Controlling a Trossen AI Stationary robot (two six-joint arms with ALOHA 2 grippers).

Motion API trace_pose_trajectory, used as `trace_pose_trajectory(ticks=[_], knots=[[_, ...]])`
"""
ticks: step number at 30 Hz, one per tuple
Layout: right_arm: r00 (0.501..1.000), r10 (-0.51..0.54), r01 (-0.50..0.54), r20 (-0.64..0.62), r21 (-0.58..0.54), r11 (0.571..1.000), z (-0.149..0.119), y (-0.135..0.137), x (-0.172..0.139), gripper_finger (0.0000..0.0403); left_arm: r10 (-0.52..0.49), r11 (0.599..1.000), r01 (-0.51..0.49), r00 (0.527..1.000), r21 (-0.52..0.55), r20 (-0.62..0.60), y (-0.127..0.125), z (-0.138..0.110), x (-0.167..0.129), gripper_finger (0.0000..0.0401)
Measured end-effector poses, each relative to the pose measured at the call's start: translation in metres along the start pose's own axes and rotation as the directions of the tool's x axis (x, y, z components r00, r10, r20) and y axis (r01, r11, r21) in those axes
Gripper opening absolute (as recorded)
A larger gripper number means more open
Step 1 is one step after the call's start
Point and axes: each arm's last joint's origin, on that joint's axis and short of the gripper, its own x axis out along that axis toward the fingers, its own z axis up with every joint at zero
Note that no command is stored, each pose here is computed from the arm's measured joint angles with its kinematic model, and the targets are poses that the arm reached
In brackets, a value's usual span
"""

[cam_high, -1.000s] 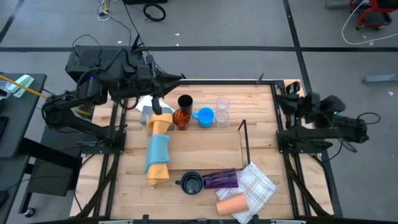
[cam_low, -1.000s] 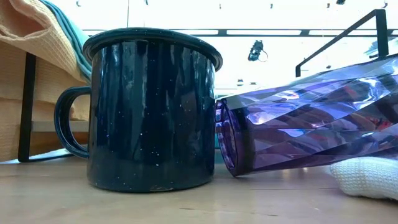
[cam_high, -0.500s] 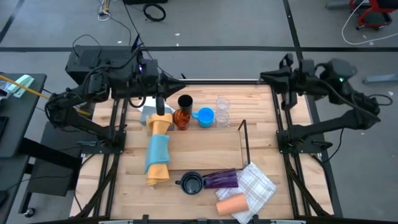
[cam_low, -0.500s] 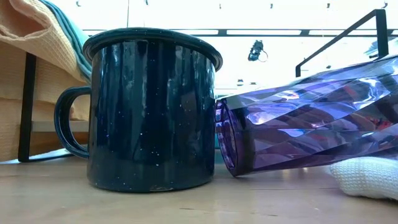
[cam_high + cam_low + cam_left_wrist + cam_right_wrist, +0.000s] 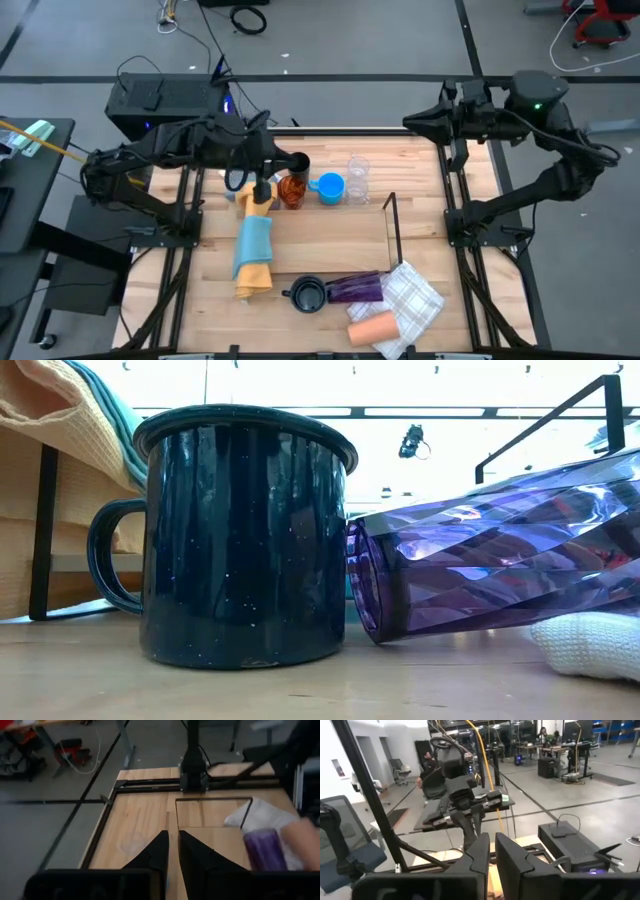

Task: Stack small to large cups/mugs on shelf
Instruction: Put the black cup on the shelf

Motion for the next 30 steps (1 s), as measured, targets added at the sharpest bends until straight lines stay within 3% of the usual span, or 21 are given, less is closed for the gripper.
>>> trace_pose_trajectory(ticks=[8, 11, 16, 30], knots=[[1.000, 0.003, -0.003, 0.004, -0.023, 1.000, 0.0008, 0.0001, -0.0009, 0.0038, 0.012, 0.982, -0.011, 1.000, 0.189, -0.004, 0.0008, -0.0003, 0.0000, 0.0042], [1.000, 0.003, -0.003, 0.004, -0.020, 1.000, 0.0009, 0.0001, -0.0009, 0.0038, 0.018, 0.987, -0.018, 1.000, 0.157, -0.003, 0.0009, -0.0002, -0.0002, 0.0036], [1.000, 0.004, -0.004, 0.003, 0.089, 0.996, 0.0008, 0.0002, -0.0008, 0.0038, 0.021, 0.991, -0.021, 1.000, 0.129, -0.004, 0.0011, -0.0002, -0.0002, 0.0028], [0.999, 0.048, -0.048, -0.006, 0.048, 0.998, 0.0003, 0.0015, -0.0009, 0.0038, 0.021, 1.000, -0.021, 1.000, 0.015, 0.003, 0.0010, 0.0004, -0.0001, 0.0033]])
